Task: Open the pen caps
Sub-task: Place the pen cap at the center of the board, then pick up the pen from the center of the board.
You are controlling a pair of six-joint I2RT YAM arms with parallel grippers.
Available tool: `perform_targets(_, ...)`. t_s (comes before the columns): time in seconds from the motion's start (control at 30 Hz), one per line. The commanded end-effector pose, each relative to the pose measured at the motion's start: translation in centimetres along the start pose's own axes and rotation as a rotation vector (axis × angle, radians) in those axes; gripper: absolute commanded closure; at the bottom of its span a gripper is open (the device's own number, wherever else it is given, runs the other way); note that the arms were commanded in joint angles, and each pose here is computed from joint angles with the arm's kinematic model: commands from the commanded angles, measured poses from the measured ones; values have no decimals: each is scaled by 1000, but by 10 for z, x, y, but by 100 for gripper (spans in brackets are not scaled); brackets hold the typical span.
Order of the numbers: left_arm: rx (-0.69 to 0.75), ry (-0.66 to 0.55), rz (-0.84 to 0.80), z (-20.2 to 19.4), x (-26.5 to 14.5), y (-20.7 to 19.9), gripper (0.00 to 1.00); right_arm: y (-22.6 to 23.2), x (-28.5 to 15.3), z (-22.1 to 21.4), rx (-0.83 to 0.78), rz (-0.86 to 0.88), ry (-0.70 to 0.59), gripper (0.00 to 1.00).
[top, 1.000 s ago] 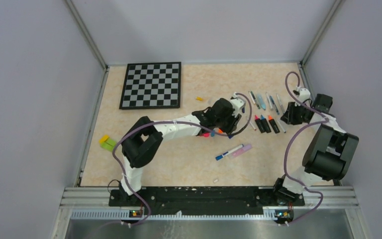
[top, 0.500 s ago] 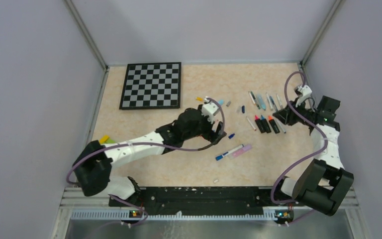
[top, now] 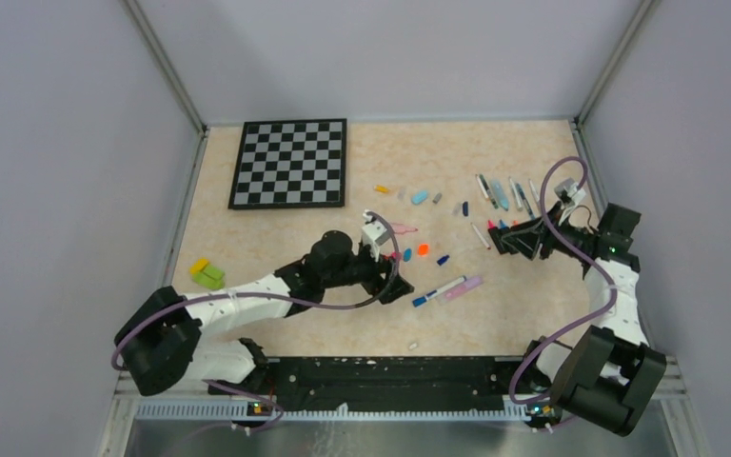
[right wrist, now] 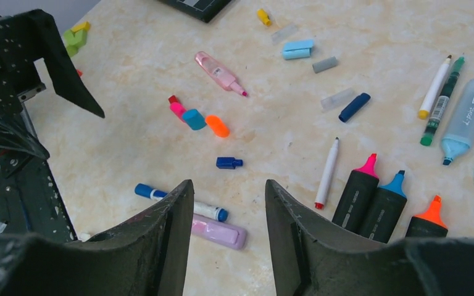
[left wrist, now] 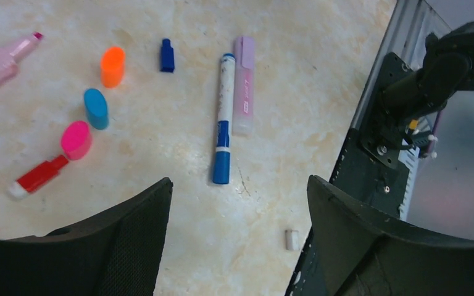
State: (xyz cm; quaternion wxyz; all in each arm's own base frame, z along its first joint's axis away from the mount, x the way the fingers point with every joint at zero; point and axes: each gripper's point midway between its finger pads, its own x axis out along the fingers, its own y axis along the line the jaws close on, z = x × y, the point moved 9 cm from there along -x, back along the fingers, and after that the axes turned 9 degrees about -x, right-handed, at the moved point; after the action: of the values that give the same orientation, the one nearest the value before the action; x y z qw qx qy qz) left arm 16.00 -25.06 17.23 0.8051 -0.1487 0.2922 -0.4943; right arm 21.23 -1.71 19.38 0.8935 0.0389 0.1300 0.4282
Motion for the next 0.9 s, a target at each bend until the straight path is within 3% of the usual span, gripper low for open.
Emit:
perform_targets(0.0, -86, 111, -59, -12, 12, -7, 19, 4, 1, 6, -67, 56, -37, 54)
perform_targets(0.37, 53, 280, 216, -30, 61, -4, 34, 4, 1, 3, -64, 52, -26, 54)
perform_targets(0.57, 148, 357, 231, -37, 87, -6, 39, 4, 1, 3, -59, 53, -24, 54)
perform_targets(0.73, 201, 394, 226, -37, 100, -9, 54, 3, 1, 2, -54, 53, -20, 54)
perform_targets(0.87, 216, 425, 216, -41, 107, -9, 57, 3, 1, 2, -52, 53, -18, 54)
